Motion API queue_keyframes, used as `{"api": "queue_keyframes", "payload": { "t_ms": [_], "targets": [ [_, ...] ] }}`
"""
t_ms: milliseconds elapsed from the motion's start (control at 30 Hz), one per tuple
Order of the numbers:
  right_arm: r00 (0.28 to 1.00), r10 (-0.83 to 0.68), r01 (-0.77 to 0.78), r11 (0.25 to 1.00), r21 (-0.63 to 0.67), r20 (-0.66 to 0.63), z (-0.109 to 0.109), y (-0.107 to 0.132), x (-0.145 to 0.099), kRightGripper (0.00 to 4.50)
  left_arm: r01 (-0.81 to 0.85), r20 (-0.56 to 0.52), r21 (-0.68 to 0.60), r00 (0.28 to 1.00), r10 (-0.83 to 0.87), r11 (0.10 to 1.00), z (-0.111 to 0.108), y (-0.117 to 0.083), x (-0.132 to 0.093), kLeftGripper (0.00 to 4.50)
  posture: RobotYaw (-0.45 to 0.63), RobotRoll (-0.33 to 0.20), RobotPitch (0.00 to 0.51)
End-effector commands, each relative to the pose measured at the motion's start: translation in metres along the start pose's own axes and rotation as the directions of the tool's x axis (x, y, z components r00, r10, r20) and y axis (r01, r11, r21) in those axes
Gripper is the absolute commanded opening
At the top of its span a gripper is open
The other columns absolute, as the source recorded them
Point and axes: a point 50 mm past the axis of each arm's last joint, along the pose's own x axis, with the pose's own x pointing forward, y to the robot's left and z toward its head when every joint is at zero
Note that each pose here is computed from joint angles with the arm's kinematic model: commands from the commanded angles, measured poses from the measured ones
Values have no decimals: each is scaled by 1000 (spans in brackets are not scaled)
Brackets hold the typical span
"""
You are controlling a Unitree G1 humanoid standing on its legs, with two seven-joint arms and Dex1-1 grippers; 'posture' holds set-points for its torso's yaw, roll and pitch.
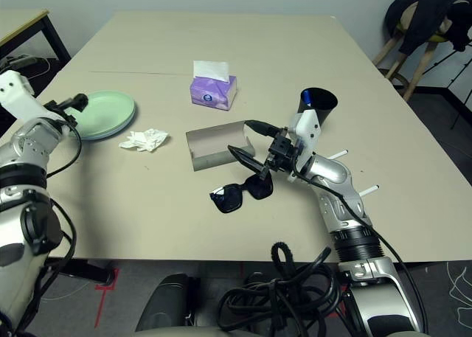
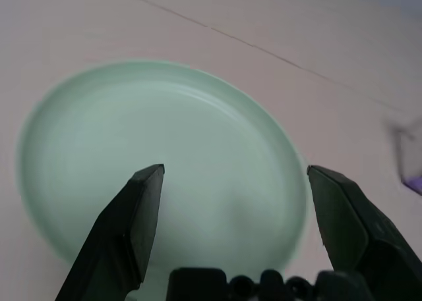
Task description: Organize and tidy the items on the table.
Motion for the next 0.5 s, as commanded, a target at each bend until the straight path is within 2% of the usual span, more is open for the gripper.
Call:
{"api": "queue_keyframes", "payload": {
  "t_ms": [33, 267, 400, 500],
  "targets": [
    [1000, -12, 12, 1000, 6, -4, -3, 0, -2, 4500, 191, -57, 47, 980, -189, 980, -4, -20, -8, 4474, 157, 0, 66],
    [1000, -2, 2, 1000, 5, -6, -3, 1, -1, 4500, 342, -230, 135, 924, -306, 930, -25, -31, -17, 4474, 152, 0, 66],
    [1000, -3, 3, 1000, 2, -6, -2, 1, -1, 4500, 409, -353, 238, 881, -314, 881, -36, -31, -19, 4474, 148, 0, 66],
    [1000, -4, 4, 1000, 0, -7, -2, 0, -2, 4500, 425, -400, 269, 866, -301, 864, -40, -29, -17, 4474, 145, 0, 67]
  ]
}}
